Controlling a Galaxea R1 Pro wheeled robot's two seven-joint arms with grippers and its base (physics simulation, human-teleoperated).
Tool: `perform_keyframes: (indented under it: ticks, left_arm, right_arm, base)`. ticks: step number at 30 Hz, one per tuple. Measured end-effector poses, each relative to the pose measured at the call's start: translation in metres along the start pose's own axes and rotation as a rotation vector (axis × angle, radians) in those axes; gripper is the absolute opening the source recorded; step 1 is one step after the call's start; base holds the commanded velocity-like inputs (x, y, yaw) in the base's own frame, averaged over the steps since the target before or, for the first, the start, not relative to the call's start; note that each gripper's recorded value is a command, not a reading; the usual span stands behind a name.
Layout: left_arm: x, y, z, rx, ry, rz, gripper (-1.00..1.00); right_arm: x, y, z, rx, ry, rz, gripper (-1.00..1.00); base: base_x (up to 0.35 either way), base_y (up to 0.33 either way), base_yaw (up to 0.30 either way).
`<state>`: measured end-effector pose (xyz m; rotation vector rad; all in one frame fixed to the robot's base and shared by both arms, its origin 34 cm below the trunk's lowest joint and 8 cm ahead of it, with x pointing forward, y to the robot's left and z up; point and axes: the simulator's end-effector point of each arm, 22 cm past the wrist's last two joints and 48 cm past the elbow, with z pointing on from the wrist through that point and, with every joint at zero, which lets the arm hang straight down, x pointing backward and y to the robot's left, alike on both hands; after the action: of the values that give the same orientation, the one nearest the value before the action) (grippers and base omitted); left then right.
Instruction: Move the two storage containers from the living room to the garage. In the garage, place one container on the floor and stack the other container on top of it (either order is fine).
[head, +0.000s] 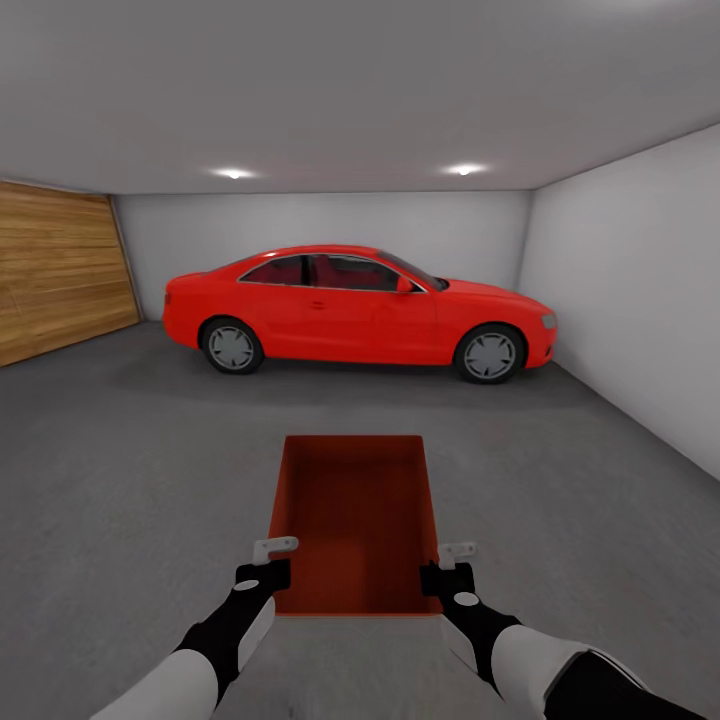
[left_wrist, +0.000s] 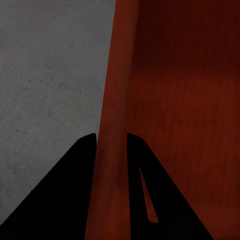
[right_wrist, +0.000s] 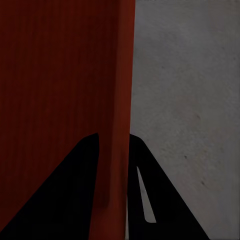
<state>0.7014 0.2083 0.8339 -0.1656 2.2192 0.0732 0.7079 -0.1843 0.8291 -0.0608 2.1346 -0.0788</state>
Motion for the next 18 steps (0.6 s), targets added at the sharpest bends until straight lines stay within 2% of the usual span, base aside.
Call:
perform_keyframes:
  ticks: [18]
  left_arm:
    - [0.0, 0.0, 0.0, 0.0, 0.0, 0.0, -1.0]
  right_arm:
    - [0.0, 0.0, 0.0, 0.0, 0.0, 0.0, -1.0]
  base:
    - [0.319, 0.0, 0.0]
